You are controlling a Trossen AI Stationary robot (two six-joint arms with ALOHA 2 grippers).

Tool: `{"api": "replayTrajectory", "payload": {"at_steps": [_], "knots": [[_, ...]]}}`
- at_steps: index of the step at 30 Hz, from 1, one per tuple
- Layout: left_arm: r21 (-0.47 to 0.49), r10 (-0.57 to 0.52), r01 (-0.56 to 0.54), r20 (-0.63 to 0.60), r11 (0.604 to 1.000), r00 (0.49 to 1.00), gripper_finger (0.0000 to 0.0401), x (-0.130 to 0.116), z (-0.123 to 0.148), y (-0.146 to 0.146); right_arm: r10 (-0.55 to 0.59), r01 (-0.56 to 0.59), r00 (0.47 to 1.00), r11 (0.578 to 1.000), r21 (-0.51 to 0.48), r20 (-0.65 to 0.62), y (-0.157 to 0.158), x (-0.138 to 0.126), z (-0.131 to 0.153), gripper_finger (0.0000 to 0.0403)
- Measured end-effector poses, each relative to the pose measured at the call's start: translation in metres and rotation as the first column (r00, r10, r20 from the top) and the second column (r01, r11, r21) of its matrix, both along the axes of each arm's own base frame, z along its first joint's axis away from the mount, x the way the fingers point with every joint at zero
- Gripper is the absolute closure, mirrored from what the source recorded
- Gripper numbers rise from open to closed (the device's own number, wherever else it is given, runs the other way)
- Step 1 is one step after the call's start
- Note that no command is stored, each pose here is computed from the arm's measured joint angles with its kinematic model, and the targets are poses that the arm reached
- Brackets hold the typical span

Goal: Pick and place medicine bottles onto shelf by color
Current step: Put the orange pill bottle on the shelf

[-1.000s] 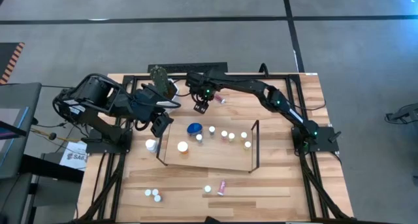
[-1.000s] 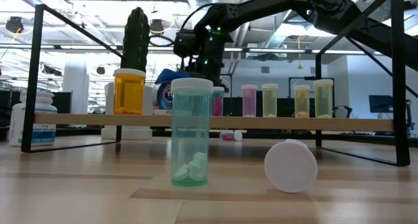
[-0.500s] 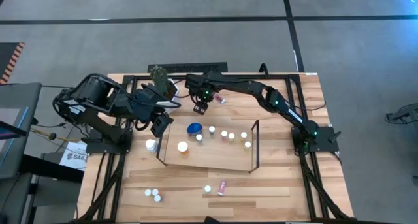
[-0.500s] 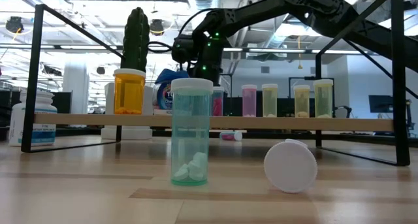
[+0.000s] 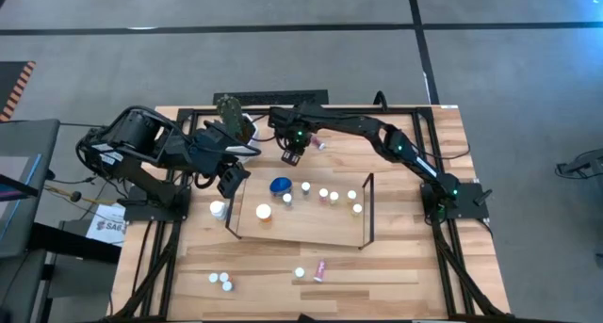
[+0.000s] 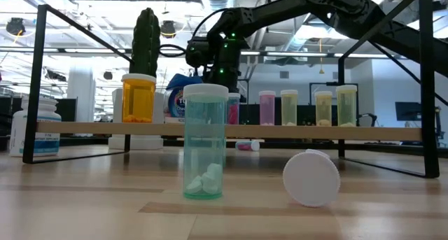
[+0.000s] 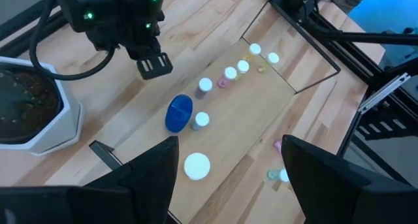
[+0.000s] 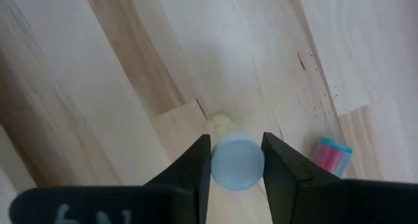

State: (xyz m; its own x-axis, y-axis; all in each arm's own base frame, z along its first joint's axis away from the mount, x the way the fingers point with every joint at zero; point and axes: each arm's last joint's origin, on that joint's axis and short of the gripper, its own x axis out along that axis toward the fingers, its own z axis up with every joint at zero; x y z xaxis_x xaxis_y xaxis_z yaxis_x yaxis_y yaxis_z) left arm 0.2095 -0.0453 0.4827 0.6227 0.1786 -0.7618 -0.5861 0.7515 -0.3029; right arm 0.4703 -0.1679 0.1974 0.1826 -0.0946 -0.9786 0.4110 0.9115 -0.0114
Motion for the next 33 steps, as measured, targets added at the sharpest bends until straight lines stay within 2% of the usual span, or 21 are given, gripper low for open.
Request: {"api": "replayTrajectory", "payload": {"at_steps": [4,10,17,22,29,33], "knots": [[0.006,-0.009,0.009,-0.002,1.0,1.0,0.0145,0.0,0.0,0.0,-0.008,0.008,1.0,1.0,0.004,-0.002,0.004,-0.007,0.016,0.0272],[0.012,-0.044,0.044,-0.011,0.999,0.999,0.0145,0.0,0.0,-0.001,-0.001,0.001,1.0,1.0,0.003,0.003,0.023,-0.024,0.061,0.0271],[0.045,-0.088,0.089,-0.022,0.995,0.996,0.0145,0.0,0.0,-0.001,0.007,-0.007,0.999,1.0,-0.01,0.038,0.077,-0.052,0.126,0.0271],[0.059,-0.105,0.107,-0.027,0.993,0.994,0.0145,0.0,0.0,-0.001,0.048,-0.046,0.994,0.999,-0.023,0.098,0.123,-0.067,0.159,0.0268],[0.047,-0.082,0.083,-0.02,0.995,0.996,0.0145,0.0,0.0,0.0,0.166,-0.163,0.983,0.985,-0.05,0.073,0.174,-0.065,0.156,0.027],[0.029,-0.06,0.06,-0.015,0.998,0.998,0.0145,0.0,-0.001,-0.003,0.216,-0.216,0.976,0.976,-0.039,-0.018,0.195,-0.058,0.127,0.0267]]}}
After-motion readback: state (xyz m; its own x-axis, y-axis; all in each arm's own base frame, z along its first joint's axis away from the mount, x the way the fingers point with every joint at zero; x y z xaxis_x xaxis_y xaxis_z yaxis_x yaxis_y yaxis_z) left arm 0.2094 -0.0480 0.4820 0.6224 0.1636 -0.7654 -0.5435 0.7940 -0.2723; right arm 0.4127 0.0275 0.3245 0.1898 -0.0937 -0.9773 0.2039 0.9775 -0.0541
